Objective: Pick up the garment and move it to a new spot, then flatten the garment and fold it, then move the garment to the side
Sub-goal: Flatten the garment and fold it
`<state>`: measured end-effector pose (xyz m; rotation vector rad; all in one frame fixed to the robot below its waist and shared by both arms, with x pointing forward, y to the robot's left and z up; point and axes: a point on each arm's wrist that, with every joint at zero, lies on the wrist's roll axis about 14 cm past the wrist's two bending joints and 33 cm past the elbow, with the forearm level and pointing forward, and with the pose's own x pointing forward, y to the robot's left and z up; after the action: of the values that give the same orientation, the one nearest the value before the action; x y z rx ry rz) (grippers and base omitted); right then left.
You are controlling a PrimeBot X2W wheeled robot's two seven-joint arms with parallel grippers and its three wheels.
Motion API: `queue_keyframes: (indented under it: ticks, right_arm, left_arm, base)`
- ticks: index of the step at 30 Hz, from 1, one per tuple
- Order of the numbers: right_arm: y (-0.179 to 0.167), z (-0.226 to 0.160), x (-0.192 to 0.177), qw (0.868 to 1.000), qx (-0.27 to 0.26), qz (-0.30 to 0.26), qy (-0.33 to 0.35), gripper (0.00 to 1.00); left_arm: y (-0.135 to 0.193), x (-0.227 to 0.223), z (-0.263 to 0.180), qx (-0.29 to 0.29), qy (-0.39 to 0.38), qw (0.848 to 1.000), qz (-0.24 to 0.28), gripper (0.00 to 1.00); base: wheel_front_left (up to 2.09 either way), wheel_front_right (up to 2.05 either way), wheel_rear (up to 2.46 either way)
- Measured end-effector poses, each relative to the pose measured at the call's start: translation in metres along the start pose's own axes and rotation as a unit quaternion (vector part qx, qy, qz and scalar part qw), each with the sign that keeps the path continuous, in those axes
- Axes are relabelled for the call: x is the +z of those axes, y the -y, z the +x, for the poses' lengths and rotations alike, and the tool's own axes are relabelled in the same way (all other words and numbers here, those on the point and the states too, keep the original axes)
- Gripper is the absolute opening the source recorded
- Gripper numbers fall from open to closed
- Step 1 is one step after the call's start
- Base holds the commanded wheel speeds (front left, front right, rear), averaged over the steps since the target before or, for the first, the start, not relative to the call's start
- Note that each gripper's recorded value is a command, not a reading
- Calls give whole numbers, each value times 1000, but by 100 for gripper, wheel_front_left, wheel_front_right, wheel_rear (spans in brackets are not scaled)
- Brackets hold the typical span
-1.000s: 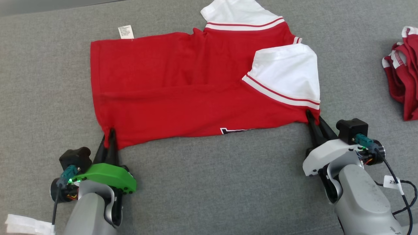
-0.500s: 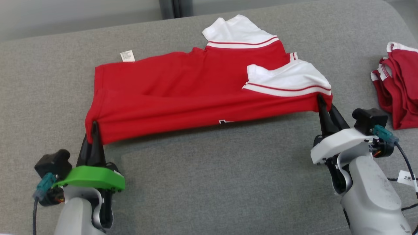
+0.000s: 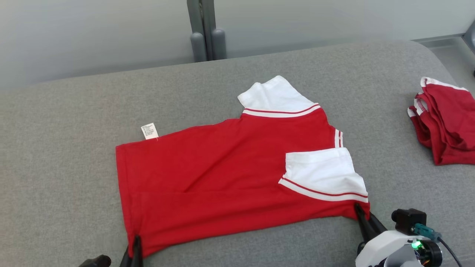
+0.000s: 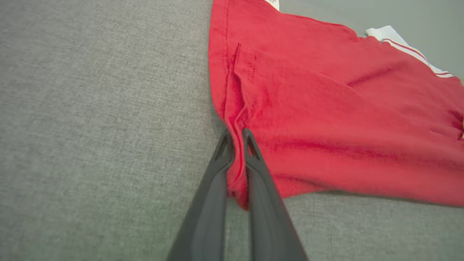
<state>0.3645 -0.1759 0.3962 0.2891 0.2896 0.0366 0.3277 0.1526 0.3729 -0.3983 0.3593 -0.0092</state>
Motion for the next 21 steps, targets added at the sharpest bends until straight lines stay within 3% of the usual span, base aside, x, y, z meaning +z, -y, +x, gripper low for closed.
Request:
queue_keyframes:
  ticks: [1,2,3,4,14,21]
  right_arm:
    - [-1,-1,-2,1000,2,-1,-3,13]
    - [-1,-1,-2,1000,4,-4,-4,46]
    - [-1,0,-1,1000,5,-6,-3,95]
    - [0,1,1,1000,5,-8,-1,100]
    - [-4,48,51,997,15,-61,55,100]
    - [-20,90,68,992,37,-100,66,100]
  left_arm:
    - [0,-1,-2,1,-1,1000,-1,0]
    - [1,-2,-3,1,-2,1000,-2,37]
    - [1,-1,-3,3,0,1000,-1,84]
    - [1,0,-3,5,1,1000,-1,100]
    - [16,59,51,-16,70,997,28,100]
    - [6,77,104,-9,62,996,68,100]
  base:
    - [0,0,0]
    - [0,0,0]
    - [0,0,0]
    - [0,0,0]
    - [0,0,0]
    - [0,0,0]
